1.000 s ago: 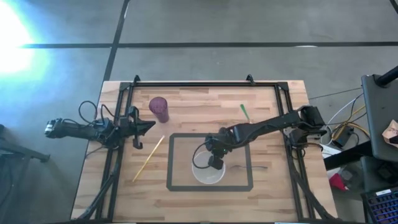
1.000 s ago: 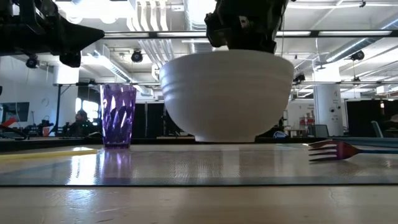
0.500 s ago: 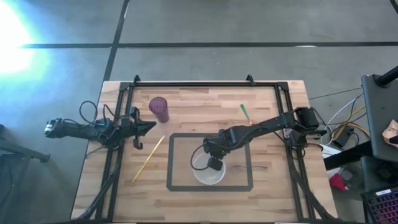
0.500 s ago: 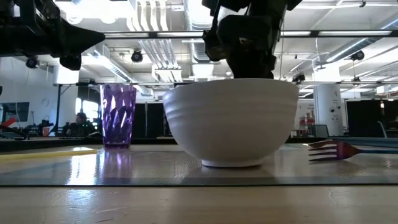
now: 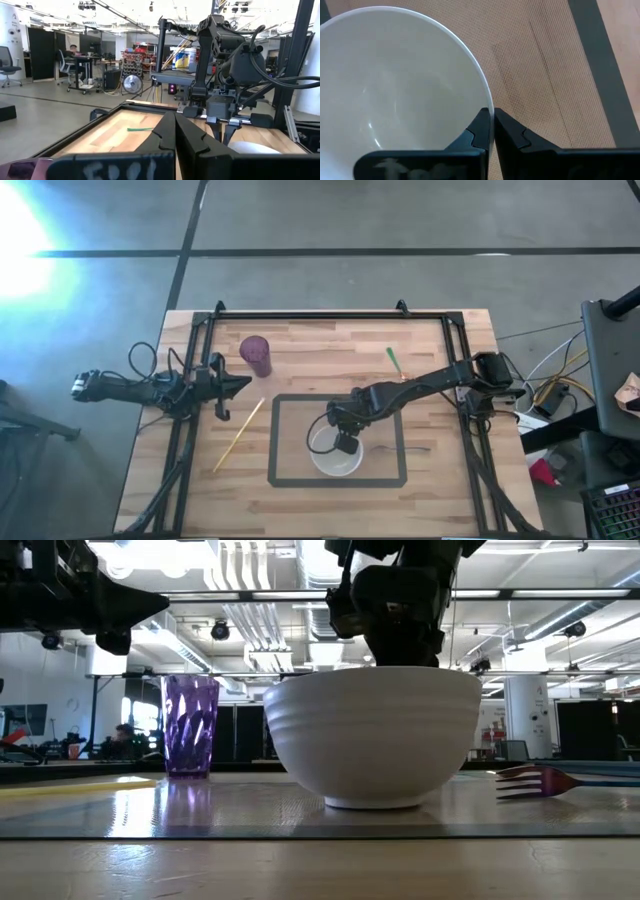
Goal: Pick & Place Utensil
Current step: Put the white bowl on the transparent mat, then put the purple cup to the top left of the white bowl on the transparent mat
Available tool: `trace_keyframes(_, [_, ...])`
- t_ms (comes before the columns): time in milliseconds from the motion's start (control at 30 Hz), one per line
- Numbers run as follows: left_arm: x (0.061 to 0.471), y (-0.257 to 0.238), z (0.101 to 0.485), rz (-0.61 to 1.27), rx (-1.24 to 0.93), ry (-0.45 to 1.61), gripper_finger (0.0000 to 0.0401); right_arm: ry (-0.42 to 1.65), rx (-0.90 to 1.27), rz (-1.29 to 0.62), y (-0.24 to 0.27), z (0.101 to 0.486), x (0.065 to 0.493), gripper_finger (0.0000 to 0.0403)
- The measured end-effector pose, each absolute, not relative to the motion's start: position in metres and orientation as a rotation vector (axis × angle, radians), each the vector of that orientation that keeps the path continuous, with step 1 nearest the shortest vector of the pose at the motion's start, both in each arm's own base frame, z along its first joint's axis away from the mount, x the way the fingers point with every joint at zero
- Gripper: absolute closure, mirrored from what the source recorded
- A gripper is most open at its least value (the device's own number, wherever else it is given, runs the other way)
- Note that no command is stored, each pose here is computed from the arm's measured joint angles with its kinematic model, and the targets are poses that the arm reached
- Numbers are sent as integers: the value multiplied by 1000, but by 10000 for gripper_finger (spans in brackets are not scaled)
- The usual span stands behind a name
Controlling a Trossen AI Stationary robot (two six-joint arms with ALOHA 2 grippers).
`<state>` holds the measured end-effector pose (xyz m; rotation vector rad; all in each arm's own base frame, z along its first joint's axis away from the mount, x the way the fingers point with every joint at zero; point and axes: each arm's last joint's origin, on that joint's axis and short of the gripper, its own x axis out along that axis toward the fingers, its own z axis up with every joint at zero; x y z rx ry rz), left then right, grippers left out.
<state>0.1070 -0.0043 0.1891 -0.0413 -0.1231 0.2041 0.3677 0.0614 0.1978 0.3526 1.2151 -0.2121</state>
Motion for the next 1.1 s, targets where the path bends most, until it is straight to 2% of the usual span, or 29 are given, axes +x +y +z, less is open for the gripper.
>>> trace_keyframes(333, [107,-4,189,206,-16,-123,401,1209,333,-225,61,198,368,382])
trace_keyframes(767, [107,-4,191,207,-7,-136,401,1196,338,-229,60,204,365,272])
trace_keyframes(1100, [107,-4,190,199,-41,-135,401,1079,264,-141,57,247,350,245])
